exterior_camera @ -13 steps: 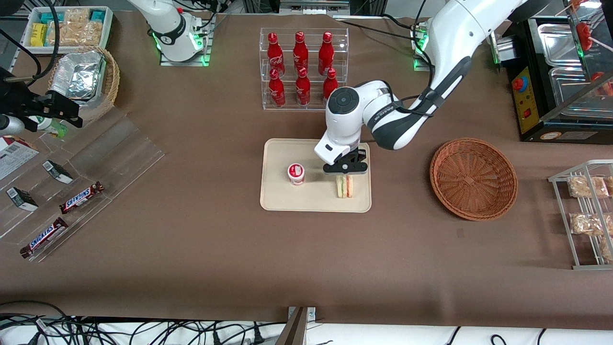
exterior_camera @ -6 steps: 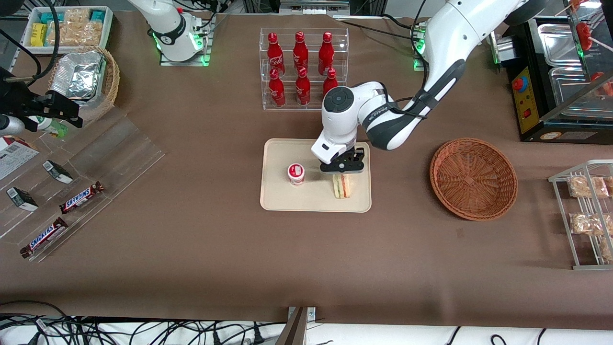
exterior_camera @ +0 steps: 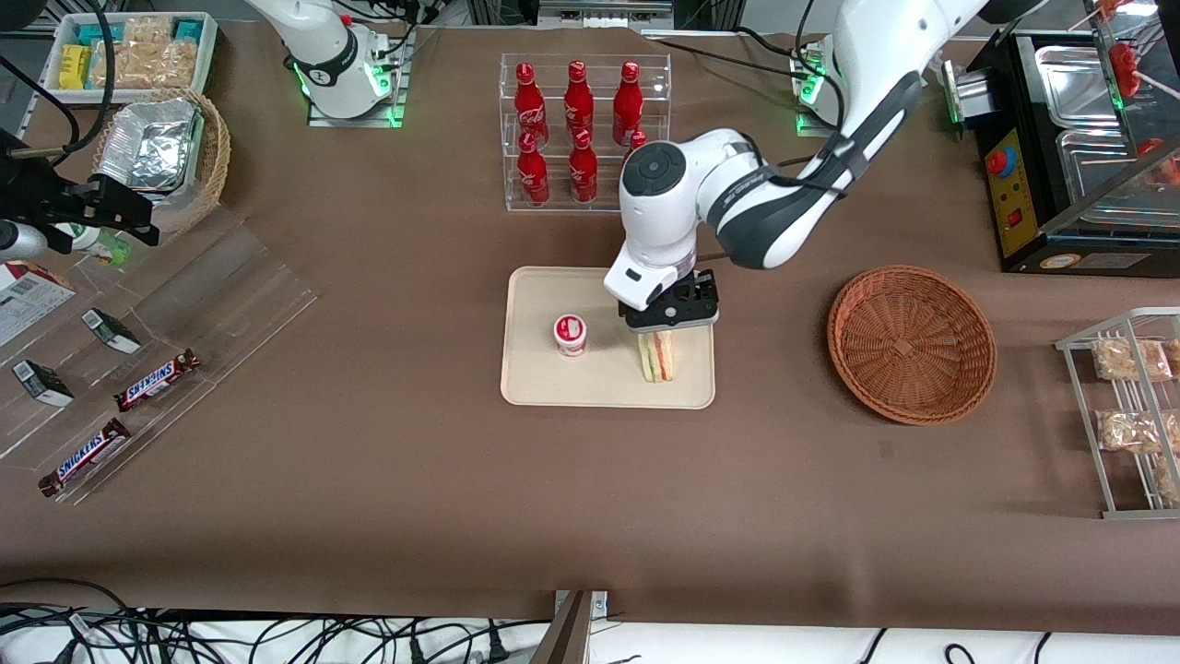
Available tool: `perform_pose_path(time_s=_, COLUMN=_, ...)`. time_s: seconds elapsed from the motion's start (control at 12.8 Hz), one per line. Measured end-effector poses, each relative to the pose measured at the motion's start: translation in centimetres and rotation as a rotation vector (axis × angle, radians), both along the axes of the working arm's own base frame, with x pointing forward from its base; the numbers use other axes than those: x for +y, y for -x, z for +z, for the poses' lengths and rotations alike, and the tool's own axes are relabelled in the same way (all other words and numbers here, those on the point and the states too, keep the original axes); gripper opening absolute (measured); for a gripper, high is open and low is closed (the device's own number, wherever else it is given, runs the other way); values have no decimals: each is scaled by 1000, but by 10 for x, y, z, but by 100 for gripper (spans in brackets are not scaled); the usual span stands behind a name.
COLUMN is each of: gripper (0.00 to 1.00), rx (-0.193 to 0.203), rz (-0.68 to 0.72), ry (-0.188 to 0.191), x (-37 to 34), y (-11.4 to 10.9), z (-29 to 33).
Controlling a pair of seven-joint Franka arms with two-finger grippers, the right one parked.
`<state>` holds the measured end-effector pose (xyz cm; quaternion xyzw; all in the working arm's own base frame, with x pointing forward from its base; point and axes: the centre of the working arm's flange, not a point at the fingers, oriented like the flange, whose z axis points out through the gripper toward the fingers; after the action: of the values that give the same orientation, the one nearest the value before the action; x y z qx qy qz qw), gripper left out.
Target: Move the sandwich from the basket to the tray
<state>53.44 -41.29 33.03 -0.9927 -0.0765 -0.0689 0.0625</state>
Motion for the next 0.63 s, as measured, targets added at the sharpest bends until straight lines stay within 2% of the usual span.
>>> perform_pose_path(time_s=0.47, gripper=100, rx=-51, rz=142, ry=8, x=36, y=-49, z=84)
perform_pose_path(time_s=0.55, gripper=100, rx=-46, rz=160, ry=10, x=46, y=-57, z=92)
perform_pose_path(time_s=0.63, gripper=100, rx=-22, rz=160, ry=11, x=57, y=-64, z=100)
